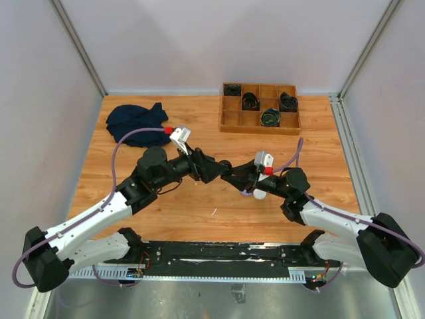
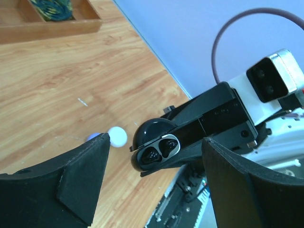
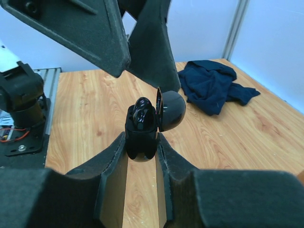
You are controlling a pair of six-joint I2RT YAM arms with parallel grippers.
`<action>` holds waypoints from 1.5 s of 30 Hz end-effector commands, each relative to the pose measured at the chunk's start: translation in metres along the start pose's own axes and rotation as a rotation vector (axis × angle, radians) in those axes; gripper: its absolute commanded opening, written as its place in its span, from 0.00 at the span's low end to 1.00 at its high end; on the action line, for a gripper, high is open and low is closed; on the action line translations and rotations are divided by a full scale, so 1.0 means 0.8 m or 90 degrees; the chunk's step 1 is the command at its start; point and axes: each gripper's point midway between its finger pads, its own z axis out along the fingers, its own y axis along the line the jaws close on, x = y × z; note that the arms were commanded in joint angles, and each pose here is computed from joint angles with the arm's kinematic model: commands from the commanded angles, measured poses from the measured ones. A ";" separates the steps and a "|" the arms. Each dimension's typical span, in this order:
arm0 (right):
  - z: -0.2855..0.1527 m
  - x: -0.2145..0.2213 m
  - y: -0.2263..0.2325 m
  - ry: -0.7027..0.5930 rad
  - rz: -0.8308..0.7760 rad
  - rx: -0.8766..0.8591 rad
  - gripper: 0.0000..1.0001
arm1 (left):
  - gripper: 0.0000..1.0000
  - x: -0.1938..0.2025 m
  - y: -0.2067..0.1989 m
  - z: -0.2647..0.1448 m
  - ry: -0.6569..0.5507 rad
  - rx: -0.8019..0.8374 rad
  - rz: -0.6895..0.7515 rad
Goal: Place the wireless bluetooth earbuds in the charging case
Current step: Place the earbud in the charging case, then close the charging case.
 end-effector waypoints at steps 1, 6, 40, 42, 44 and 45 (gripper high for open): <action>0.011 -0.023 0.008 -0.025 0.013 -0.048 0.05 | 0.83 0.005 -0.030 -0.002 0.042 0.105 -0.033; 0.014 -0.026 0.013 -0.029 0.032 -0.074 0.05 | 0.83 0.008 -0.038 -0.003 0.060 0.164 -0.065; -0.057 0.096 -0.014 0.245 0.312 0.094 0.06 | 0.87 -0.060 0.104 -0.099 -0.072 -0.306 0.091; -0.069 0.110 -0.021 0.285 0.334 0.147 0.05 | 0.91 -0.073 0.118 -0.120 -0.089 -0.370 0.118; -0.079 0.122 -0.025 0.320 0.359 0.186 0.05 | 0.93 -0.093 0.124 -0.140 -0.111 -0.421 0.148; -0.082 0.125 -0.025 0.333 0.371 0.197 0.05 | 0.93 -0.101 0.127 -0.148 -0.121 -0.442 0.162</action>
